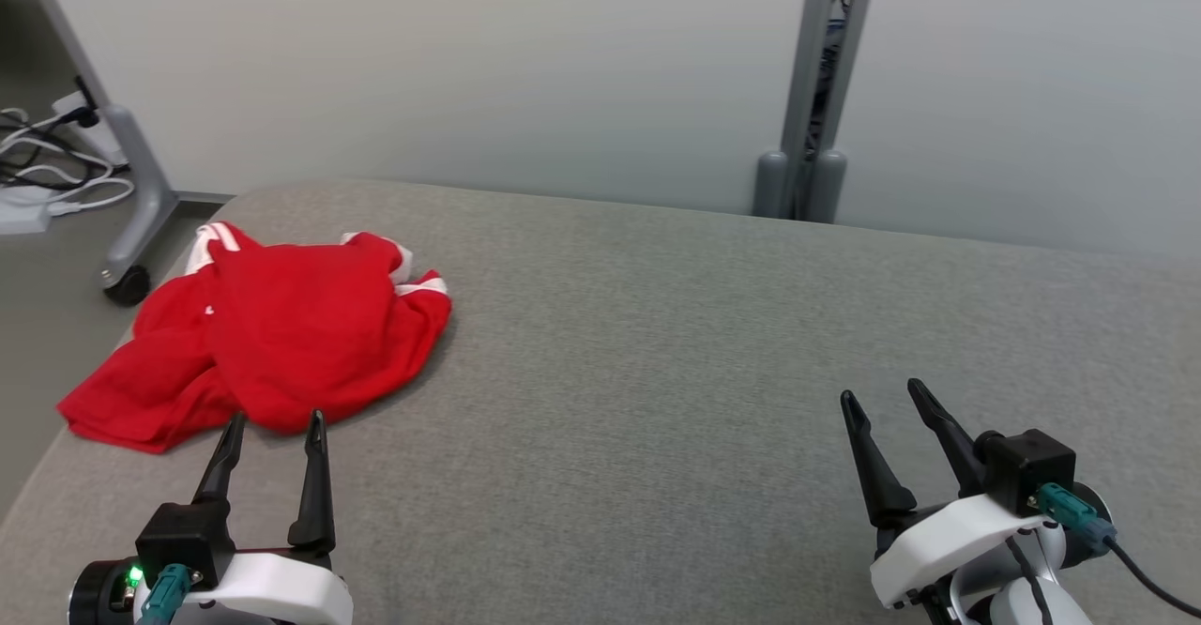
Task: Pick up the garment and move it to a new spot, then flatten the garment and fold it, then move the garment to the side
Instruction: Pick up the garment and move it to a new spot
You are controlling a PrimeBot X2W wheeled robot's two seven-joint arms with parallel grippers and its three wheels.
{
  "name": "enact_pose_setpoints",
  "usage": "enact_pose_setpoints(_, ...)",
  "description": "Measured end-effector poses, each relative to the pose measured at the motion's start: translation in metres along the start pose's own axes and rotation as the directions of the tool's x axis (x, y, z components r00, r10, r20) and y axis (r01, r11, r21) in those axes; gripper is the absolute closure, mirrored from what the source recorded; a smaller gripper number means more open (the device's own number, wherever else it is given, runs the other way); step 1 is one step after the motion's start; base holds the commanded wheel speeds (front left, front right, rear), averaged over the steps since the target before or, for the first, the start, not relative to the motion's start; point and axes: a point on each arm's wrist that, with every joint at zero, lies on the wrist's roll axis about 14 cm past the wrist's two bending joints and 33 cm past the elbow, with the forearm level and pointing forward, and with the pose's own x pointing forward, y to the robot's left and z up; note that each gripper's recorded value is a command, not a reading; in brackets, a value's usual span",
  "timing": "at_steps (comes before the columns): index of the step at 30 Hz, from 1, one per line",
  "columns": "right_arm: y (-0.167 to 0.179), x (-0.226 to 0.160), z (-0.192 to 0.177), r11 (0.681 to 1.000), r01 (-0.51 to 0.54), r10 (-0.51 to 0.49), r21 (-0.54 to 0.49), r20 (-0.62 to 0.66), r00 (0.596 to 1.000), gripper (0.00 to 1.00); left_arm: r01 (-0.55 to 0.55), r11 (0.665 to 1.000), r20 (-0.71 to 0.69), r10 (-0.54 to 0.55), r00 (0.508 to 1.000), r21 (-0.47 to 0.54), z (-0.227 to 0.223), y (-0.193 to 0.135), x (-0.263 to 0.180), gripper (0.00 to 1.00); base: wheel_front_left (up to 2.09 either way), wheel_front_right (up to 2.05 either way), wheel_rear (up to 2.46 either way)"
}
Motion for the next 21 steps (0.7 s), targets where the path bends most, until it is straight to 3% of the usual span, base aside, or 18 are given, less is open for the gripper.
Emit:
enact_pose_setpoints(10,0.051,0.018,-0.004,0.986,-0.159,0.159,-0.051,-0.004,0.987,0.00,-0.122,0.990,0.027,0.120,0.992,0.073,0.010,0.043,-0.025,0.00,0.00,0.00,0.00)
enact_pose_setpoints(21,0.111,0.030,-0.011,0.940,-0.332,0.332,-0.080,-0.018,0.943,0.00,-0.279,0.952,0.029,0.278,0.960,0.127,0.016,0.092,-0.065,0.00,0.00,0.00,0.00)
